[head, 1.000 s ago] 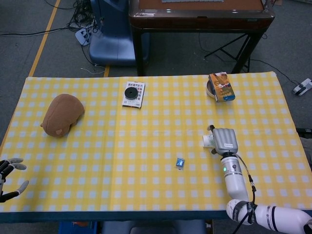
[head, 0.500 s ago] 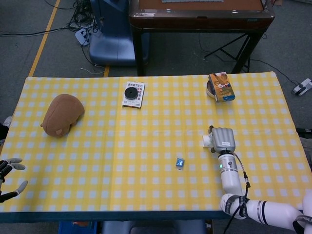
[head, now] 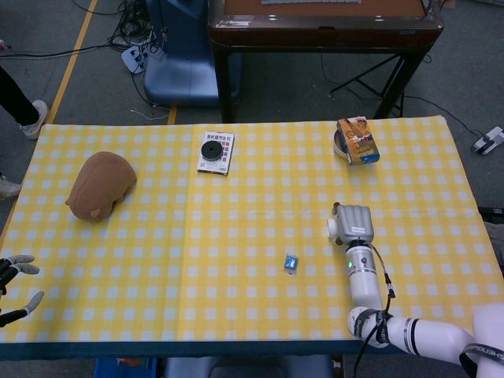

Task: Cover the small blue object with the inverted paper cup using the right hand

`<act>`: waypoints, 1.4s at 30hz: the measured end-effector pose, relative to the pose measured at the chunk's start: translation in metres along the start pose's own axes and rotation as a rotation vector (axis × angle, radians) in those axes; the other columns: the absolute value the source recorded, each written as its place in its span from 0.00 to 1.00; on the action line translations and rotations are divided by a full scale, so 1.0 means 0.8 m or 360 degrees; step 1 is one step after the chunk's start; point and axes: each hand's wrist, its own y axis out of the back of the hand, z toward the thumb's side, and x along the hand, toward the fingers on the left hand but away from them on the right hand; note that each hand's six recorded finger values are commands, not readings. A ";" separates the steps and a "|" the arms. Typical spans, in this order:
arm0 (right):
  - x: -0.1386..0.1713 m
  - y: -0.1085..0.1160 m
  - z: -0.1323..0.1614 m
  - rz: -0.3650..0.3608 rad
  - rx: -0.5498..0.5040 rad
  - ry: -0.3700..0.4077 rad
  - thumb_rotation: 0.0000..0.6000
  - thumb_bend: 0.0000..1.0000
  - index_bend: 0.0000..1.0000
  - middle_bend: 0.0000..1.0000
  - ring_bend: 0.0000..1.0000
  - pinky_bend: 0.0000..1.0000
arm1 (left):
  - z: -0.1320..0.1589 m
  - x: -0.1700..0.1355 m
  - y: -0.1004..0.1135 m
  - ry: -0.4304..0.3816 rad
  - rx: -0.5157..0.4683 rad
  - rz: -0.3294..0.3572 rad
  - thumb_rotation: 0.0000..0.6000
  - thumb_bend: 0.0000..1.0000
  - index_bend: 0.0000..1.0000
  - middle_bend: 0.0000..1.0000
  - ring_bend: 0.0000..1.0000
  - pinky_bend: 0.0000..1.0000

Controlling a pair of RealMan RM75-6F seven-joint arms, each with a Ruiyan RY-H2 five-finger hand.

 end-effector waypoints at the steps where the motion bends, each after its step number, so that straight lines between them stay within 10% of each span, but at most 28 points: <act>1: 0.000 -0.001 0.001 0.0001 0.0001 0.0002 1.00 0.00 0.36 1.00 0.99 1.00 | 0.000 0.000 0.000 -0.0001 -0.0001 -0.0001 1.00 0.26 0.51 0.32 0.29 0.59; 26: -0.004 -0.002 0.010 -0.0058 -0.0045 0.0035 1.00 0.06 0.55 1.00 1.00 1.00 | -0.001 -0.002 0.001 -0.0010 -0.0029 -0.0020 1.00 0.26 0.51 0.32 0.29 0.59; 42: 0.060 0.052 0.021 -0.0179 -0.0701 0.0415 1.00 0.08 0.55 1.00 1.00 1.00 | 0.006 -0.002 -0.004 -0.0035 -0.0005 -0.0044 1.00 0.26 0.51 0.32 0.29 0.59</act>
